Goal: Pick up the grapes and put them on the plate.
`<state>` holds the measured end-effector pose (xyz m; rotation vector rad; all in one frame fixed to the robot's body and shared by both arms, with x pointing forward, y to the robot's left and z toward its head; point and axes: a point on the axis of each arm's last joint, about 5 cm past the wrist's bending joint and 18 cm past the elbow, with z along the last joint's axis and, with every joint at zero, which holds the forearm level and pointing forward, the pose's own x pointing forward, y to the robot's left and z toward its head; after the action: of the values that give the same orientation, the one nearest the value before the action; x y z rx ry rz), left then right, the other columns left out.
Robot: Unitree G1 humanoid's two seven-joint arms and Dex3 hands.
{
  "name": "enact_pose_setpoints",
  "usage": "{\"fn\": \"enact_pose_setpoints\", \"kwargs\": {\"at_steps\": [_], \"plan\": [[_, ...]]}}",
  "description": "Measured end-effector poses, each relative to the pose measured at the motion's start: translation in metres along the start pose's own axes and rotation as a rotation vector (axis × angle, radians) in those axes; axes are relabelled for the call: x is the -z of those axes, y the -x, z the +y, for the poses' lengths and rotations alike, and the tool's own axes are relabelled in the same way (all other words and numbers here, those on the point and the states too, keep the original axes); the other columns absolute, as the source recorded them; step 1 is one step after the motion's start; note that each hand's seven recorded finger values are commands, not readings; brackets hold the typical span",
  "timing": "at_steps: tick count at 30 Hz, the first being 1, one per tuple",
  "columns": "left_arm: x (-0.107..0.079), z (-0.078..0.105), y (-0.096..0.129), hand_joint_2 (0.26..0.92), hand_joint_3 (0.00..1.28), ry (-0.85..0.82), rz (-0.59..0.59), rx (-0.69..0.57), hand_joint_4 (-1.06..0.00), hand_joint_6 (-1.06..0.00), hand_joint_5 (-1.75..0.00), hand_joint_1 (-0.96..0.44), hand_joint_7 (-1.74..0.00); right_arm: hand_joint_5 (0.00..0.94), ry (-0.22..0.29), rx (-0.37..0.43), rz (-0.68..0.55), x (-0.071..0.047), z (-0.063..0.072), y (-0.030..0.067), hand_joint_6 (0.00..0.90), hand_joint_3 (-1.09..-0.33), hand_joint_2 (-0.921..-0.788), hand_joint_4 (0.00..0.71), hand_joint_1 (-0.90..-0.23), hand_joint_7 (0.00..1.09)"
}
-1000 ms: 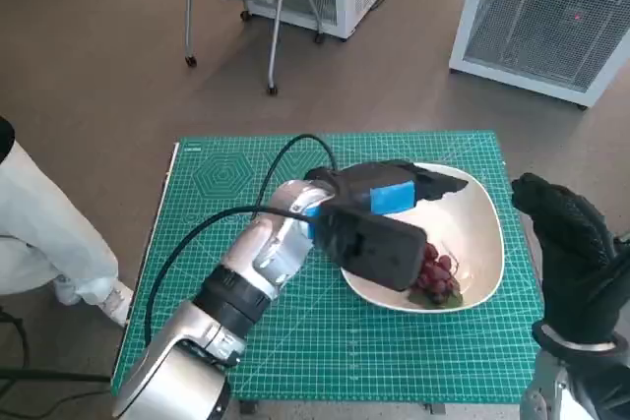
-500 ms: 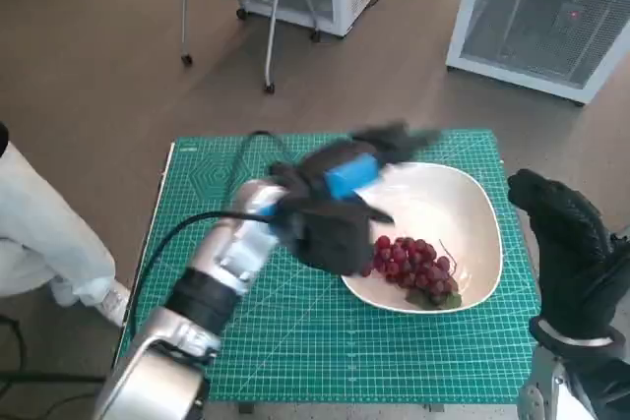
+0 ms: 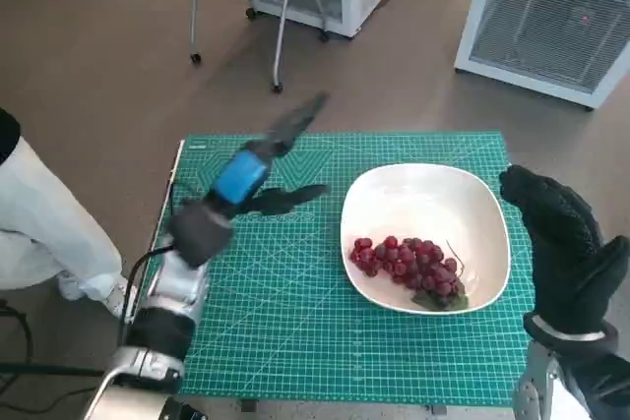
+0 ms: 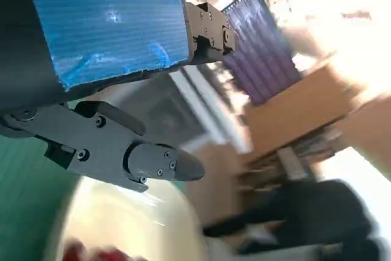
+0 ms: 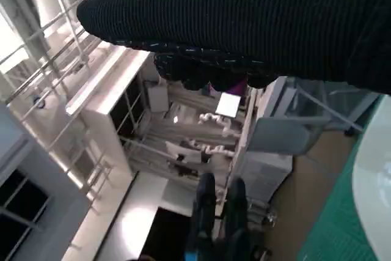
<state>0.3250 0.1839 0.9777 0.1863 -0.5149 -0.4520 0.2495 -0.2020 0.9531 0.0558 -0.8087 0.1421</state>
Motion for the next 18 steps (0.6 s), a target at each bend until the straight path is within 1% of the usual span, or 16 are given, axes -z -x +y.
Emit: {"fn": "enact_pose_setpoints", "kwargs": {"at_steps": [5, 12, 18], "plan": [[0.006, 0.003, 0.02, 0.921, 0.34, 0.113, -0.032, -0.073, -0.13, -0.13, 0.0, -0.5, 0.0, 0.003, -0.011, -0.006, 0.011, 0.002, 0.002, -0.0004, 0.185, -0.558, -0.921, 0.462, -0.502, 0.58], [0.007, 0.004, 0.042, 0.921, 0.37, 0.155, -0.041, -0.137, -0.13, -0.13, 0.0, -0.52, 0.0, 0.002, -0.014, -0.016, 0.015, 0.002, 0.004, -0.0019, 0.188, -0.556, -0.921, 0.461, -0.502, 0.58], [0.006, -0.001, 0.052, 0.921, 0.39, 0.179, -0.056, -0.159, -0.15, -0.14, -0.01, -0.52, -0.01, 0.002, -0.016, -0.022, 0.013, 0.002, 0.005, -0.0037, 0.183, -0.557, -0.921, 0.461, -0.504, 0.58]]}}
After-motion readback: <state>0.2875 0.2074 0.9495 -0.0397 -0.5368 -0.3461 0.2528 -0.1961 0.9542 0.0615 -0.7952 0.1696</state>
